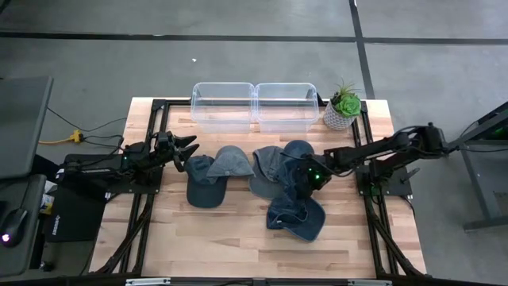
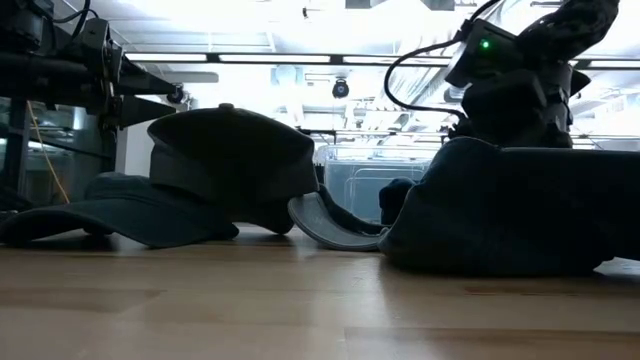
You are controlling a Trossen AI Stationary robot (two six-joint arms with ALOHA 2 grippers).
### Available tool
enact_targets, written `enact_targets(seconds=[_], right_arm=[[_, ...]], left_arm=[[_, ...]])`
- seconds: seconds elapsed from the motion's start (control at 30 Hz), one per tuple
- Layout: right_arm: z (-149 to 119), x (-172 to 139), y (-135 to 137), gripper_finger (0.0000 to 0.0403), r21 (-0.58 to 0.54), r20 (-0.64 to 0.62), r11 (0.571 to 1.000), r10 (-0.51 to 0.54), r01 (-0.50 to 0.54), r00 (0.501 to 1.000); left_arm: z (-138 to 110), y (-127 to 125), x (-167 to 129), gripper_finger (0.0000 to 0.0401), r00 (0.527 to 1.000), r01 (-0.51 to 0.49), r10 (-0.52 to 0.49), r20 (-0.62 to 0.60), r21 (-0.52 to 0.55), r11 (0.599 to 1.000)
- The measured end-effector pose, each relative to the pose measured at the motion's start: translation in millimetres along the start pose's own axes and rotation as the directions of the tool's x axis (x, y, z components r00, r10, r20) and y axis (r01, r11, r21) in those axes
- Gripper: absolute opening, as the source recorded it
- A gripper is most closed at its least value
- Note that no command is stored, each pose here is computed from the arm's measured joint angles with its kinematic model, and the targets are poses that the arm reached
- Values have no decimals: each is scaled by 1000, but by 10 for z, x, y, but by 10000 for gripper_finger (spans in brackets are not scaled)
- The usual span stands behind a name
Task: Pick & Place hat
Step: Put the bottom blue cap into the right transparent bin
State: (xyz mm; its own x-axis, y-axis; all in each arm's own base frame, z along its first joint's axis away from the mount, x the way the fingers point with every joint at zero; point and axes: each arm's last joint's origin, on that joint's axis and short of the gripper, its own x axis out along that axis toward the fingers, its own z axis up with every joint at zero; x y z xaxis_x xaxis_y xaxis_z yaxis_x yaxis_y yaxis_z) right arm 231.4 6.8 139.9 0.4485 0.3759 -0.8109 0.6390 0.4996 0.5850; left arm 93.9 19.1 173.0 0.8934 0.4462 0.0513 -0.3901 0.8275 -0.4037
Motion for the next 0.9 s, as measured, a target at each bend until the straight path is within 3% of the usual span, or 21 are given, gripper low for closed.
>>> enact_targets(seconds=[0.63,0.9], right_arm=[[-181,112,105,363,-141,-3,990,-32,31,999],[-244,141,138,310,-176,47,982,-65,72,997]], left_arm=[[0,0,0,193,1000,0,0,0,0,1000],[-1,0,0,193,1000,0,0,0,0,1000]])
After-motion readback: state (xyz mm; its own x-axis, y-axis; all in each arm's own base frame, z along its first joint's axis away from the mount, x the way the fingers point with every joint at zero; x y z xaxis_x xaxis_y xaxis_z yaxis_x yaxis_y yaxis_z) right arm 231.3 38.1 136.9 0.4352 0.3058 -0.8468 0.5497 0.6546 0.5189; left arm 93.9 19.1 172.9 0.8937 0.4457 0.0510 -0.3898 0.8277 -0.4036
